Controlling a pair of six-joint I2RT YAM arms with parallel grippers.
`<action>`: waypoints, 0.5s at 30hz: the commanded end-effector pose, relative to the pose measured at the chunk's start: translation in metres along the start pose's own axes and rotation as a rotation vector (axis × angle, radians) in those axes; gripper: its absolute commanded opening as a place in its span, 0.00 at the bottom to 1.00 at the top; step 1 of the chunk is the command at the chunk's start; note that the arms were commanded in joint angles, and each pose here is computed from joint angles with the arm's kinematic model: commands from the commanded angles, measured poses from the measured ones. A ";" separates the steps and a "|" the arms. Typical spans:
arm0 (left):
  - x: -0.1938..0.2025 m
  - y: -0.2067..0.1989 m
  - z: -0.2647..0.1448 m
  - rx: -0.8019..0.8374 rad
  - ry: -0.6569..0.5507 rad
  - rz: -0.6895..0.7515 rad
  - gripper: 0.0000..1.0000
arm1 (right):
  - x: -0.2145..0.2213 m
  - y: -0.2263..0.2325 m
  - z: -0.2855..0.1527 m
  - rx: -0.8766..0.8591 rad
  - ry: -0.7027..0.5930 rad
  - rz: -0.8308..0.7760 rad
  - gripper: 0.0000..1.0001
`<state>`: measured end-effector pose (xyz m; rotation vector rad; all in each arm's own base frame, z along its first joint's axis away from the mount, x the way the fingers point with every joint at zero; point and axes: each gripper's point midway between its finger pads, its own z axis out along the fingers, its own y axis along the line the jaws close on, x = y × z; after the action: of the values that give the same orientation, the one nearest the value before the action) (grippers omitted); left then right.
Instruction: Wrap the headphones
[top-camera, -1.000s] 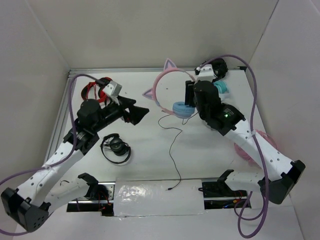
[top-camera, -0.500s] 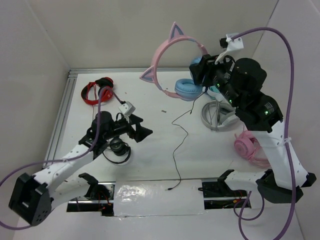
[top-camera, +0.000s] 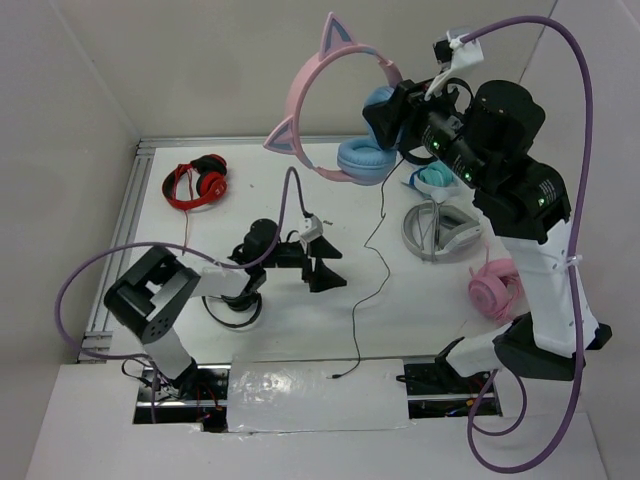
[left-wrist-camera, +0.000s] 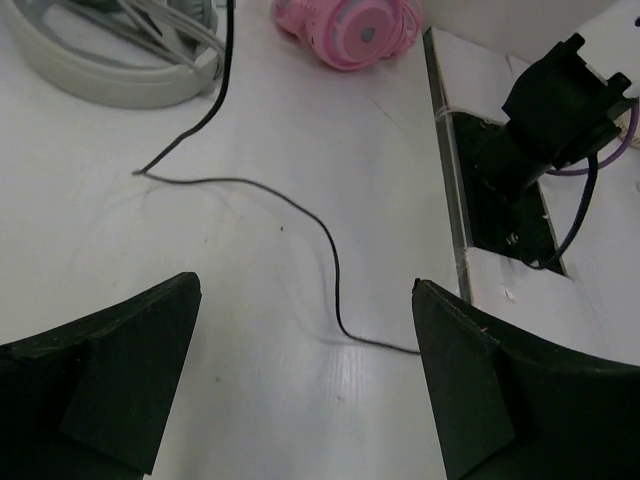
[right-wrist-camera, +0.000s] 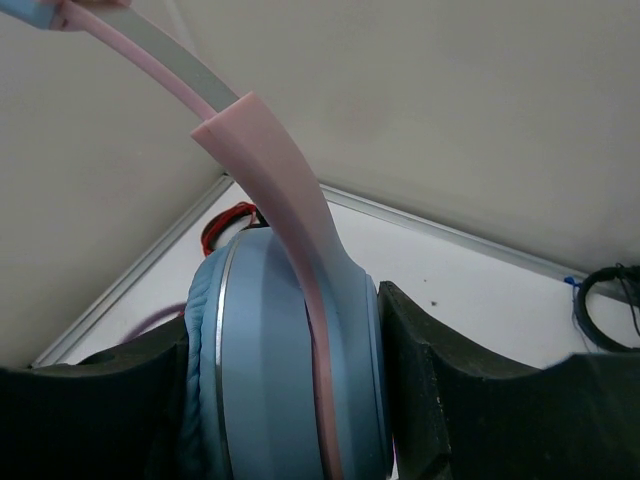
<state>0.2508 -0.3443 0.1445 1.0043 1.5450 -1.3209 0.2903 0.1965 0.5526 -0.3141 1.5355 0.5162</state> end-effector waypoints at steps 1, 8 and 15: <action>-0.054 0.000 0.026 0.022 -0.186 0.201 0.99 | -0.043 0.024 -0.018 -0.109 -0.114 0.039 0.00; -0.073 0.044 0.065 -0.030 -0.282 0.179 0.99 | -0.050 0.043 -0.025 -0.203 -0.128 0.068 0.00; -0.097 0.076 0.085 -0.110 -0.326 0.227 0.99 | -0.040 0.054 -0.021 -0.260 -0.091 0.087 0.00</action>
<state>0.3465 -0.4163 0.1650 0.8267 1.3777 -1.2204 0.2636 0.2252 0.5687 -0.4206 1.5000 0.7063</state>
